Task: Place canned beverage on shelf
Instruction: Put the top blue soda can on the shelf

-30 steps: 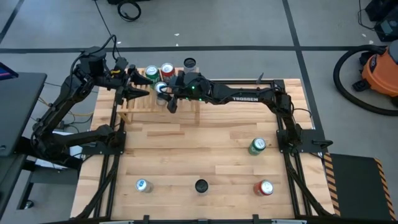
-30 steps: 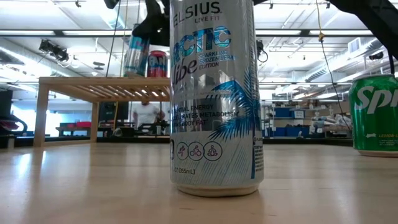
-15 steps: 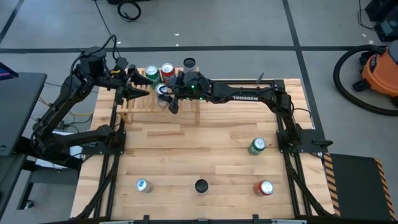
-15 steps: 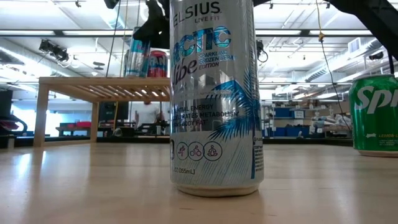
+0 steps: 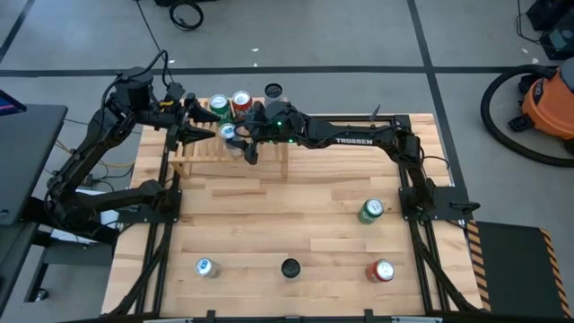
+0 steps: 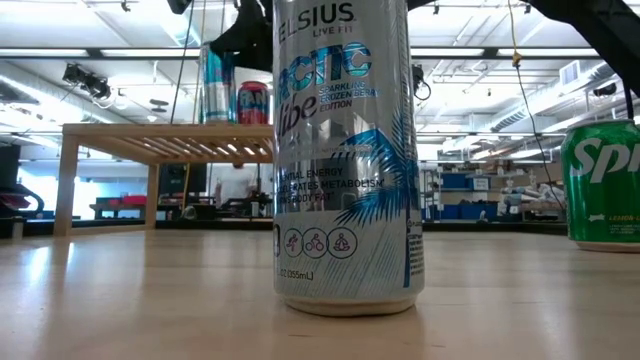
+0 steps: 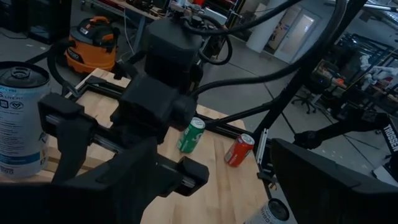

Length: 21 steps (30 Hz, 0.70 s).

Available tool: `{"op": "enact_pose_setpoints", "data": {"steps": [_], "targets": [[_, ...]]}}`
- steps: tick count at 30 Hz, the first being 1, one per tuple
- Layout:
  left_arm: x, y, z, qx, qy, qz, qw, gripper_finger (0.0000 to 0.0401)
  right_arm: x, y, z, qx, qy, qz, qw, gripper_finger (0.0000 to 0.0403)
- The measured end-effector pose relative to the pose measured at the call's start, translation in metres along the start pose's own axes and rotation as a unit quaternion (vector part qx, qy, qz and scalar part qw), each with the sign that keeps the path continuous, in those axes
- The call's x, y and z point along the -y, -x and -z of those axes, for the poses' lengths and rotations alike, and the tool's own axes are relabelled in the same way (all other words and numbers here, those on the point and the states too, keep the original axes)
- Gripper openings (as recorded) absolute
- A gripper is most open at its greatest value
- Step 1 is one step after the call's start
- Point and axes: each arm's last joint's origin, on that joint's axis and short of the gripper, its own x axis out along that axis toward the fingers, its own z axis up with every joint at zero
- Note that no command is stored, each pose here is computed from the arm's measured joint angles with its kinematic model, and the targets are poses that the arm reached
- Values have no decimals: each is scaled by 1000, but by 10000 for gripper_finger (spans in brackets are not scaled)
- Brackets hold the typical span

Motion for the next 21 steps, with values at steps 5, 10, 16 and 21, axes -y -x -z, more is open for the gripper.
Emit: {"op": "enact_pose_setpoints", "data": {"steps": [5, 10, 16, 21], "targets": [[0, 0, 0, 0, 0, 0, 1000, 314, 0, 0, -1, 4, 1, -1, 1000, 318], [0, 0, 0, 0, 0, 0, 1000, 314, 0, 0, -1, 4, 4, -1, 1000, 334], [0, 0, 0, 0, -1, 0, 1000, 314, 0, 8, -10, 10, 13, 0, 1000, 339], [0, 0, 0, 0, -4, 0, 1000, 314, 1, 25, -29, 15, 13, 1, 1000, 339]]}}
